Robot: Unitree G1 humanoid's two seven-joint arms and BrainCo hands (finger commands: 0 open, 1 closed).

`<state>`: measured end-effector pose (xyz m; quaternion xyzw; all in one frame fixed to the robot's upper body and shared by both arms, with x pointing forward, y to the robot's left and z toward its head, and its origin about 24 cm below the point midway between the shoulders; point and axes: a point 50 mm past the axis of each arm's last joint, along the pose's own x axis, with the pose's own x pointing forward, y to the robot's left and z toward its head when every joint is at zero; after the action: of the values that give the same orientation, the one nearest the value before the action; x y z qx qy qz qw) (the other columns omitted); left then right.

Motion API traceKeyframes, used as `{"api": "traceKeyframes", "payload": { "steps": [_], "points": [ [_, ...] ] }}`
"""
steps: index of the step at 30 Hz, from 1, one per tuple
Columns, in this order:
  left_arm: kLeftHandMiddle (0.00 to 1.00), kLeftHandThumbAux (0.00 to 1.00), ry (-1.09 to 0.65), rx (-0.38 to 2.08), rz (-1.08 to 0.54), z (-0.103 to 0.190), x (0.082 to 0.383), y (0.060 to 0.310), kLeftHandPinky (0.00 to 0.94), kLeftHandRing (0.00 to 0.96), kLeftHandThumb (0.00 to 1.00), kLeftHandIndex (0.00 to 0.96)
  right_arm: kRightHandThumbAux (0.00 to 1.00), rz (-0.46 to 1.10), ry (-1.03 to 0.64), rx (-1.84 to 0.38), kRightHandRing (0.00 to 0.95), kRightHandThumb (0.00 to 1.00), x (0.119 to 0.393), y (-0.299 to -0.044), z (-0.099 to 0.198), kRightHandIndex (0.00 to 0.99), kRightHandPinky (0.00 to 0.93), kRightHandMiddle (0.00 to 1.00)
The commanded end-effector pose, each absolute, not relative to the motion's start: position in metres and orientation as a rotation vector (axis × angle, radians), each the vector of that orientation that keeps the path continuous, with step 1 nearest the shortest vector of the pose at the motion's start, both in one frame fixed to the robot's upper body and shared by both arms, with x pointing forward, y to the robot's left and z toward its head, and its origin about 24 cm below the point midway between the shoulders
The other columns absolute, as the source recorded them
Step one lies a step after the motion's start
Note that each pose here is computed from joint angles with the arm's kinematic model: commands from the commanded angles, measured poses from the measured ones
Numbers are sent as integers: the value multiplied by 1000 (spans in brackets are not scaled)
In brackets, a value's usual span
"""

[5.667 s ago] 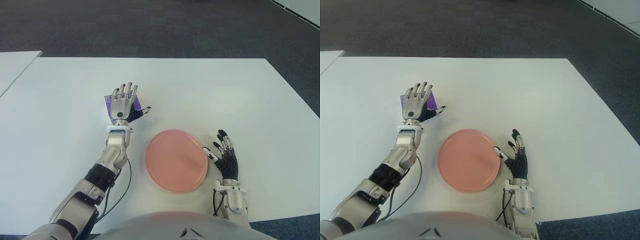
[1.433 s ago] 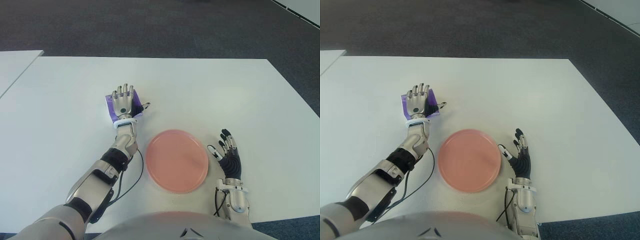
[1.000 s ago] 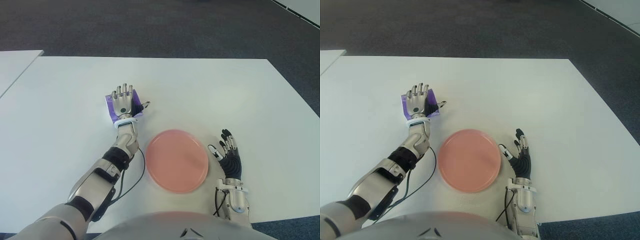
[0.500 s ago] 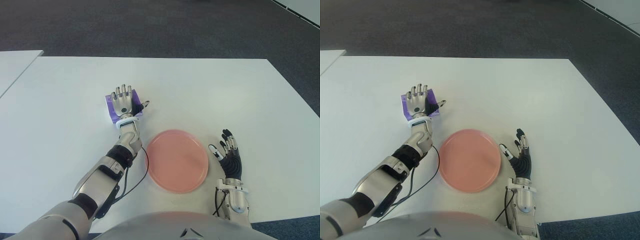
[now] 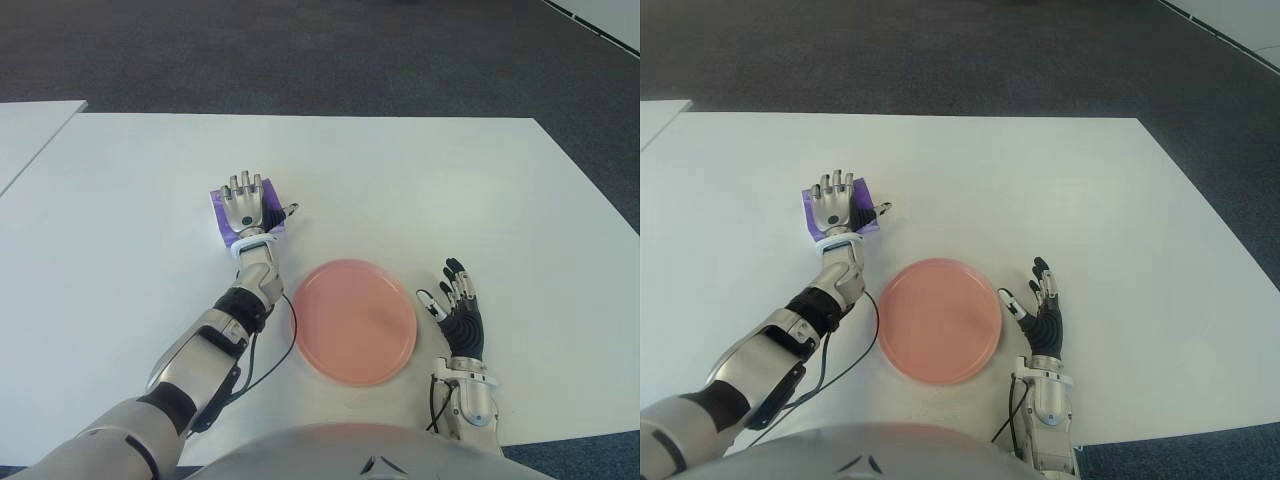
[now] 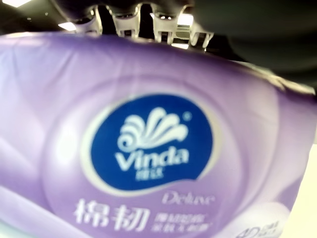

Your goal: Put the tissue paper into the plate.

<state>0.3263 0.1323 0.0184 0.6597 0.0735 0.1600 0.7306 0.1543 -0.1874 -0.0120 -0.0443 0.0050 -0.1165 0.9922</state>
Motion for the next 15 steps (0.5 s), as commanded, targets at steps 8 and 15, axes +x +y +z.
{"api": "traceKeyframes", "payload": {
  "steps": [8,15],
  "points": [
    [77,278,213,1497,297,10,328,139,50,44,133,111,595,-248,155,-86,26,83,137,-191,-36,49,0,71],
    [86,284,220,1510,271,7,328,141,46,51,130,123,601,-247,160,-84,21,79,136,-191,-35,39,0,63]
  ]
}}
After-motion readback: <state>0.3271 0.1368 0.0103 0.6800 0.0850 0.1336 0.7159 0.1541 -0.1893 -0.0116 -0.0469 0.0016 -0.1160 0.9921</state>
